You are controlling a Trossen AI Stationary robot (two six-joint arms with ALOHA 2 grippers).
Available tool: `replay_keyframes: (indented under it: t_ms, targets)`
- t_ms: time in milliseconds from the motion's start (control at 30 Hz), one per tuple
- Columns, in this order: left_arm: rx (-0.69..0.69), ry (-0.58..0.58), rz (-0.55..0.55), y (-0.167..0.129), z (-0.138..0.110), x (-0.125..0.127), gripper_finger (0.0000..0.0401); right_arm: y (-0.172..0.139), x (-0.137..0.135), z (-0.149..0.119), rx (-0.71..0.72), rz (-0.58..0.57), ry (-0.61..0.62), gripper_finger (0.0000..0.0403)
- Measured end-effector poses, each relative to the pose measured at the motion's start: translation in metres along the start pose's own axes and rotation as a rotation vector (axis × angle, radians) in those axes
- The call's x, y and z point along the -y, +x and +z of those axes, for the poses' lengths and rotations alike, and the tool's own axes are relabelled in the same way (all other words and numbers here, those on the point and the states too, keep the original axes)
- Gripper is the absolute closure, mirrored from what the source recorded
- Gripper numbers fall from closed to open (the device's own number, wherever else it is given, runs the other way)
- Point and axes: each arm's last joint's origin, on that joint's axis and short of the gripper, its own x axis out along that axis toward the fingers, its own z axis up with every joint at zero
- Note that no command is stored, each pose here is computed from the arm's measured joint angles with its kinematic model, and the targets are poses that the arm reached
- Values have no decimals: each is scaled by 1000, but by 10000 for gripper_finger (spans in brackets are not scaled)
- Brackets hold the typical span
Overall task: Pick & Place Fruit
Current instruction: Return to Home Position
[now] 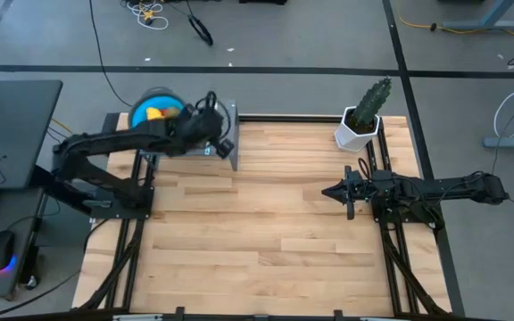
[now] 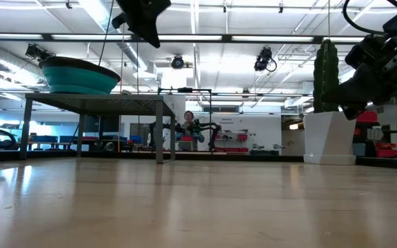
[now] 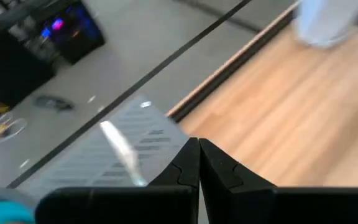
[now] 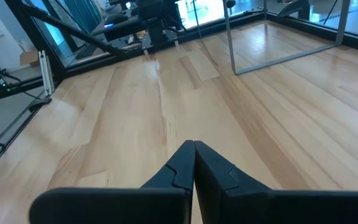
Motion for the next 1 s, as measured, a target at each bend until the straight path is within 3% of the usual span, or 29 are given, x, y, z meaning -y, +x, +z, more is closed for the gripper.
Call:
replay_keyframes:
  t_ms: [167,300,633,867,1000]
  targets:
    - [112,-5,-172,-24,-35,21,394,0,0,0,1,-3,0,390]
    - [191,-20,-318,-32,-77,31,397,0,1,1,15,-30,8,390]
    - [480,-115,-613,-54,-161,21,397,0,2,3,51,-88,38,390]
    - [567,-69,-642,-55,-206,12,396,-1,5,5,92,-194,38,390]
    - [634,-30,-798,-53,-222,7,397,-1,6,7,128,-249,57,390]
